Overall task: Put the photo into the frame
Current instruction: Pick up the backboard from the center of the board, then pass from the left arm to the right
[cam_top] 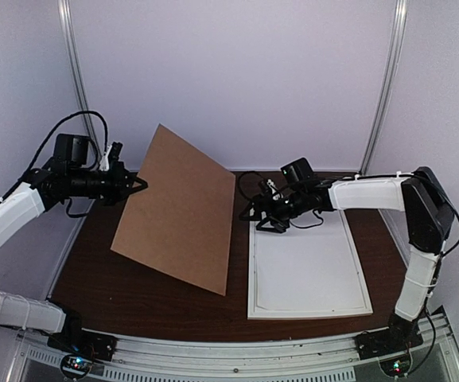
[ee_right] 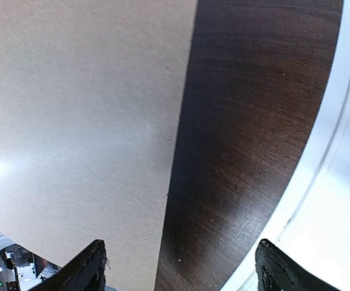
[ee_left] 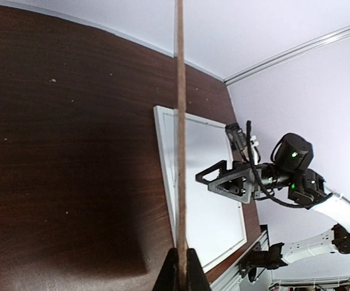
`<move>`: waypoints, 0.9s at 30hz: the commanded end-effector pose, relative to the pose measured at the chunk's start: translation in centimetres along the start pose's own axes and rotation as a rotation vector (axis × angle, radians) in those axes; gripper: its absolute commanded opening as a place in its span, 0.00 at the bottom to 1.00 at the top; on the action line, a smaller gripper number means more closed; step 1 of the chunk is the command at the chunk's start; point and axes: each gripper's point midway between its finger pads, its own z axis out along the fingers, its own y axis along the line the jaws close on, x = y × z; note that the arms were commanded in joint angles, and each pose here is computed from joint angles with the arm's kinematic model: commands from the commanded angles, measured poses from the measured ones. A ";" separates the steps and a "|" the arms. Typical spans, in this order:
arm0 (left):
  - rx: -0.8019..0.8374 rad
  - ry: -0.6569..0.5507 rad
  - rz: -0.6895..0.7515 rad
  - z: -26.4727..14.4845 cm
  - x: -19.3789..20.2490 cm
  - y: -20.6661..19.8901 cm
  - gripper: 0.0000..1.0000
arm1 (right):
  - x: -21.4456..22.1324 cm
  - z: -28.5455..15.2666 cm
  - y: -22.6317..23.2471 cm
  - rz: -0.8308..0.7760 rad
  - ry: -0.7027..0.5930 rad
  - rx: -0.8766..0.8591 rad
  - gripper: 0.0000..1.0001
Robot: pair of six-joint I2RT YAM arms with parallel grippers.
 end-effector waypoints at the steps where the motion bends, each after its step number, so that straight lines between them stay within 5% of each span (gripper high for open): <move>1: 0.271 -0.153 0.041 -2.0 -3.2 -6.1 0.00 | -0.9 -2.8 0.9 -0.010 -0.063 -0.047 0.85; 18: 0.474 -0.212 -0.061 -1.5 -2.7 -6.9 0.00 | -3.2 -5.7 4.3 0.009 -0.155 -0.274 0.86; 27: 0.504 -0.186 -0.114 0.3 -1.6 -6.1 0.00 | -3.8 -5.7 5.9 0.014 -0.156 -0.392 0.74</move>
